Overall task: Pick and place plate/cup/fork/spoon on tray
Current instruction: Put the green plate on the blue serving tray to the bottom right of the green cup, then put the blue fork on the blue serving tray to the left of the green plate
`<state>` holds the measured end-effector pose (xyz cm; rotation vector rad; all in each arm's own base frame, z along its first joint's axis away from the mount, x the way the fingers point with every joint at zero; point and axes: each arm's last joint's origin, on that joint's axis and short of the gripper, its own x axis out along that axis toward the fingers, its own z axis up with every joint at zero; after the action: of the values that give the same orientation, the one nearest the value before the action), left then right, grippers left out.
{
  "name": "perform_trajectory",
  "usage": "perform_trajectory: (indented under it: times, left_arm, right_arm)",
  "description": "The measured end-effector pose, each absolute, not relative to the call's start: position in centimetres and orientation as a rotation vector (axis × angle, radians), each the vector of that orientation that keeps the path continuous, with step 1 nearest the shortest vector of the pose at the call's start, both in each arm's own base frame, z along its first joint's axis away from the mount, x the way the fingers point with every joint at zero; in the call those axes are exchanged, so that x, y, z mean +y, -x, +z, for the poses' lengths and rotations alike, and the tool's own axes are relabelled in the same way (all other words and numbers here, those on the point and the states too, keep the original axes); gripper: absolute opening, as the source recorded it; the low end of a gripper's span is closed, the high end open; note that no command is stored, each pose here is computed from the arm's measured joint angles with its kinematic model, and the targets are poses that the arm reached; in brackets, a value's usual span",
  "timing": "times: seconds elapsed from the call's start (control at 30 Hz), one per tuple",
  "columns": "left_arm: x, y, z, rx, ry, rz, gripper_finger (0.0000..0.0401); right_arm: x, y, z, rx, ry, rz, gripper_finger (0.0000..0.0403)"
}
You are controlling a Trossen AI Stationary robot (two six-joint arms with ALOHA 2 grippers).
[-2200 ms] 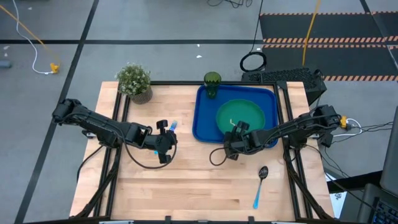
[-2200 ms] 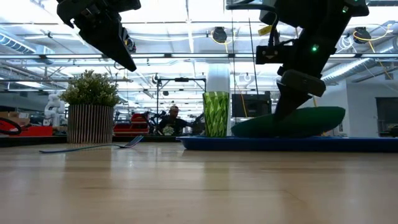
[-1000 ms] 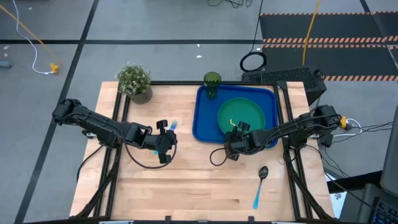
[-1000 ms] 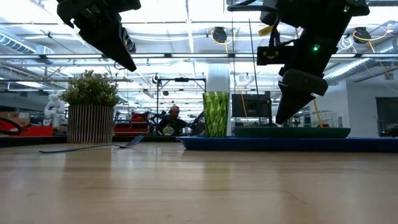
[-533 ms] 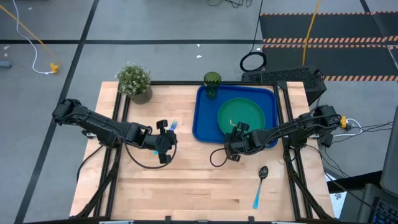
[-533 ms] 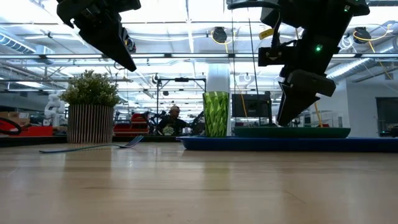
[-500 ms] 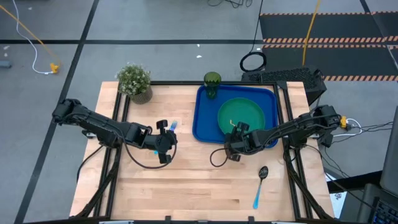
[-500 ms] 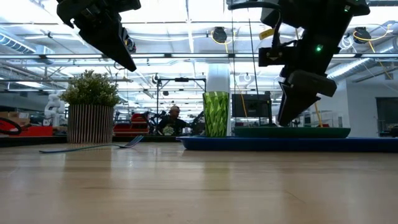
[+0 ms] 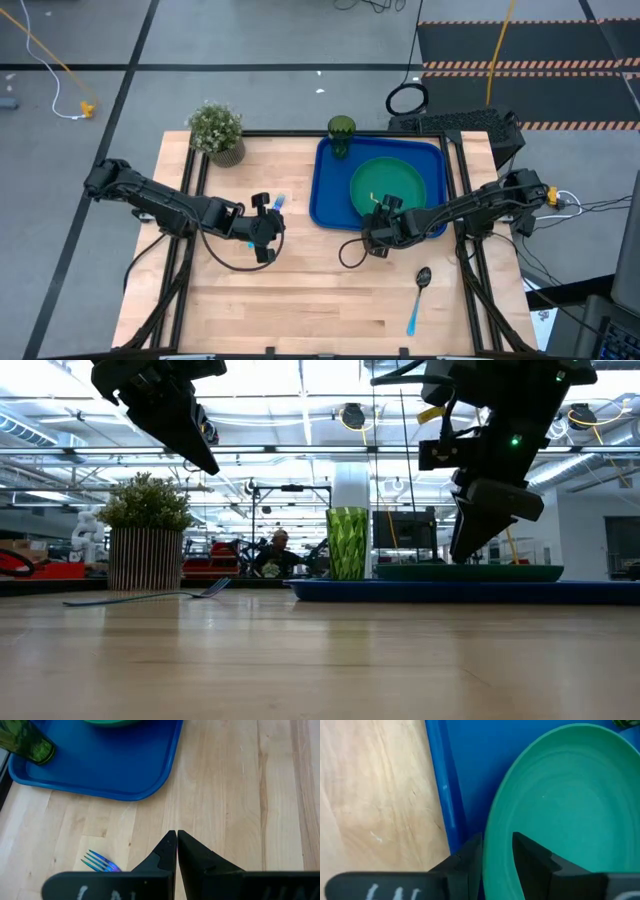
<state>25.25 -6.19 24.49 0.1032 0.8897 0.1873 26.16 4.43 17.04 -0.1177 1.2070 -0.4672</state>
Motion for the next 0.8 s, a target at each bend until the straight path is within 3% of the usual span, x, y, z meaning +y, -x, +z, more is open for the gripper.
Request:
perform_trajectory:
  times: [0.37,0.8]
  left_arm:
    - [-6.2,-25.3,24.5,0.889,-0.078,0.194,0.0019]
    - [-6.2,-25.3,24.5,0.888,-0.077,0.194,0.0019]
  right_arm:
    - [4.0,-24.5,14.9,1.271,0.146,-0.477,0.0098]
    - [3.9,-24.8,15.0,1.219,0.207,-0.515,0.0098]
